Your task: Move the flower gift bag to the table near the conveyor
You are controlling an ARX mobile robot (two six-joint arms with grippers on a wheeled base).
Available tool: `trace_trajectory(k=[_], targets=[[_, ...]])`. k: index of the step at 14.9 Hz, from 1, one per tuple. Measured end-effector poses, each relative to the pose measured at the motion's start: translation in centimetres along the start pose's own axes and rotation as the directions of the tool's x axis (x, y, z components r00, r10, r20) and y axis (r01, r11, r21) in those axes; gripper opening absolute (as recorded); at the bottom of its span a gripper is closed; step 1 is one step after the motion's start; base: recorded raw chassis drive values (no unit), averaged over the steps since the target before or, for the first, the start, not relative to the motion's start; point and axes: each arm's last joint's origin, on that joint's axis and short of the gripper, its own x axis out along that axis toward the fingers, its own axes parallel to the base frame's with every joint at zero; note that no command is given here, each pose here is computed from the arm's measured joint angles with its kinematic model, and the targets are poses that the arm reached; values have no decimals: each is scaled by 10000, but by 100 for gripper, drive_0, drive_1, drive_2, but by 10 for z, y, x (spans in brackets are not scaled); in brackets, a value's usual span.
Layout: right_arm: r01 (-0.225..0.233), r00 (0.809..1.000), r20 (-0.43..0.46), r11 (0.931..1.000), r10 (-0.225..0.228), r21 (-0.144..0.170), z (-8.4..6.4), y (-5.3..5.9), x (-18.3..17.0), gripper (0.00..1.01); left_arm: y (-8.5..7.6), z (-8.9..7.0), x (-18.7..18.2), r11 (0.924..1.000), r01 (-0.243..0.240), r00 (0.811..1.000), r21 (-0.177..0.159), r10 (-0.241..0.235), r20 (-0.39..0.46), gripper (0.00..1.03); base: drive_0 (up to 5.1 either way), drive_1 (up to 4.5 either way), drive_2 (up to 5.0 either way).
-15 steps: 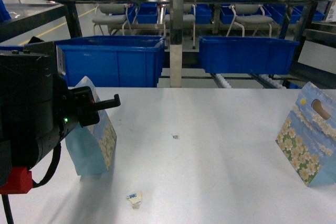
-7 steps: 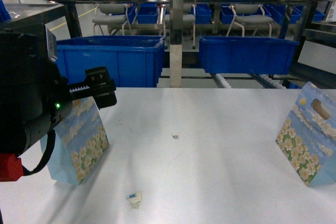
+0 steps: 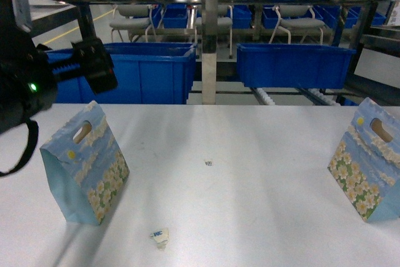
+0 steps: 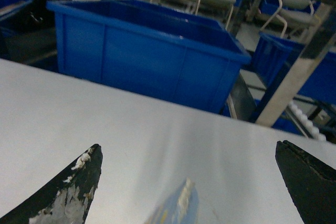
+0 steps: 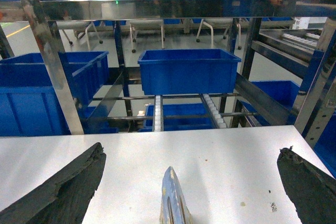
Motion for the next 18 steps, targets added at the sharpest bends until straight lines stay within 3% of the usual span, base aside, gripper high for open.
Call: trace_trajectory(k=[4, 6, 7, 9, 10, 11, 13, 16, 17, 18], targets=[[-4, 10000, 0, 10000, 4, 0, 0, 0, 0, 98, 0, 72, -26, 9995, 72, 9897, -302, -28, 1433, 98, 0, 0, 0], [0, 10000, -4, 10000, 0, 0, 0, 0, 0, 98, -4, 108, -58, 9999, 137, 9691, -89, -111, 2464, 98, 0, 0, 0], [0, 10000, 0, 10000, 0, 0, 0, 0, 0, 98, -5, 115, -64, 9998, 208, 9606, -59, -184, 2772, 98, 0, 0, 0], [0, 10000, -4, 10000, 0, 0, 0, 0, 0, 98, -4, 107, -58, 9996, 122, 9732, 263, -179, 2292, 97, 0, 0, 0], [-232, 9985, 496, 9997, 235, -60, 0, -2, -2, 93, 6, 97, -64, 9867, 980, 9801, 1297, -1183, 1592, 83, 0, 0, 0], [-506, 9948, 872, 9983, 530, -288, -5, -9, -11, 80, 15, 86, -79, 9725, 1495, 9729, 1785, -1769, 1488, 71, 0, 0, 0], [-460, 9964, 687, 9980, 490, -439, -29, -14, -34, 54, 33, 72, -102, 9680, 1448, 9689, 2051, -1807, 1689, 45, 0, 0, 0], [-467, 9965, 671, 9977, 500, -497, -50, -16, -60, 14, 53, 42, -129, 9653, 1474, 9745, 2158, -1790, 1352, 5, 0, 0, 0], [-467, 9965, 675, 9977, 500, -501, -55, -17, -67, 1, 57, 38, -137, 9657, 1440, 9735, 2161, -1774, 1440, 2, 0, 0, 0], [-468, 9969, 607, 9975, 501, -535, -60, -17, -73, 2, 67, 36, -143, 9635, 1535, 9709, 2193, -1883, 1479, 2, 0, 0, 0]])
